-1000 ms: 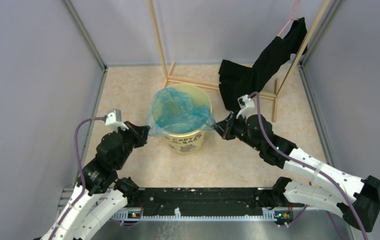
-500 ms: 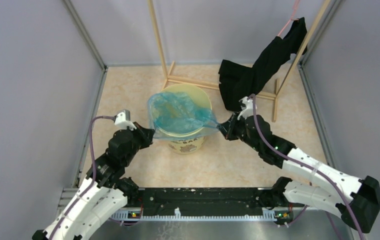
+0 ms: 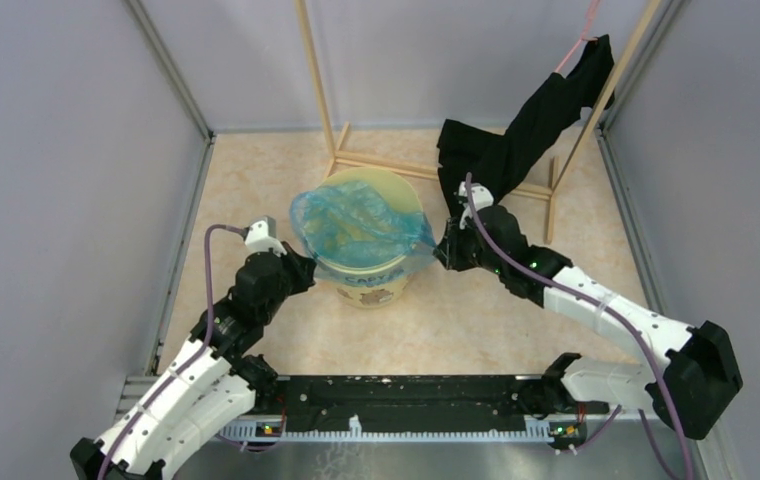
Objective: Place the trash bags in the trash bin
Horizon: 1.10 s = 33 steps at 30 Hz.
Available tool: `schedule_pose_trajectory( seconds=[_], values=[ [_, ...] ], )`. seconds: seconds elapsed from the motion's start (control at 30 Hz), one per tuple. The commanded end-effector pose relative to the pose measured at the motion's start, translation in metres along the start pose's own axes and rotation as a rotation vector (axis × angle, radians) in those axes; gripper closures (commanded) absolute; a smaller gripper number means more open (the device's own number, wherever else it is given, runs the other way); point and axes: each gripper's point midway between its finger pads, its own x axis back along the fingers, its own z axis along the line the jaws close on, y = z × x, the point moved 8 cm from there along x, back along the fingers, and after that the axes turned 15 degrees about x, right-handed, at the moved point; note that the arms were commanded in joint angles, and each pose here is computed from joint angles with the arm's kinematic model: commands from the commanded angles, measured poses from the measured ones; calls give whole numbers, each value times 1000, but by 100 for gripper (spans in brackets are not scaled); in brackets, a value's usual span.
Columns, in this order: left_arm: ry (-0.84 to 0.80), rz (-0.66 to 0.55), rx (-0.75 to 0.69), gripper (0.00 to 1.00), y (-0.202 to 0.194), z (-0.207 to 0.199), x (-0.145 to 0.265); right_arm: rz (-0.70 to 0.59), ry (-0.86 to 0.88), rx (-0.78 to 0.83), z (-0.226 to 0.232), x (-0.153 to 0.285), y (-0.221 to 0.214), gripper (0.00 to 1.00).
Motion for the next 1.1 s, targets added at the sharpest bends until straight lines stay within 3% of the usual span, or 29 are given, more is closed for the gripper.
schedule_pose_trajectory(
  seconds=[0.0,0.07,0.2,0.33,0.47,0.67,1.07],
  values=[
    [-35,-4,-4,100,-1,-3,-3,17,-1,85,-3,27,21,65],
    [-29,2,-13,100,-1,-2,-2,34,-57,113,-9,43,28,51],
    [-21,20,-19,100,-3,0,-2,13,-90,202,-8,74,58,41],
    [-17,32,-19,100,-3,-2,-2,-60,-15,459,26,77,88,28],
    [-7,36,-15,100,-1,-5,-2,-36,51,678,63,49,114,26],
    [15,71,7,100,-6,-4,-6,37,8,886,99,-6,136,27],
    [4,98,10,100,-10,-4,-6,49,58,858,133,-58,137,32]
  ],
)
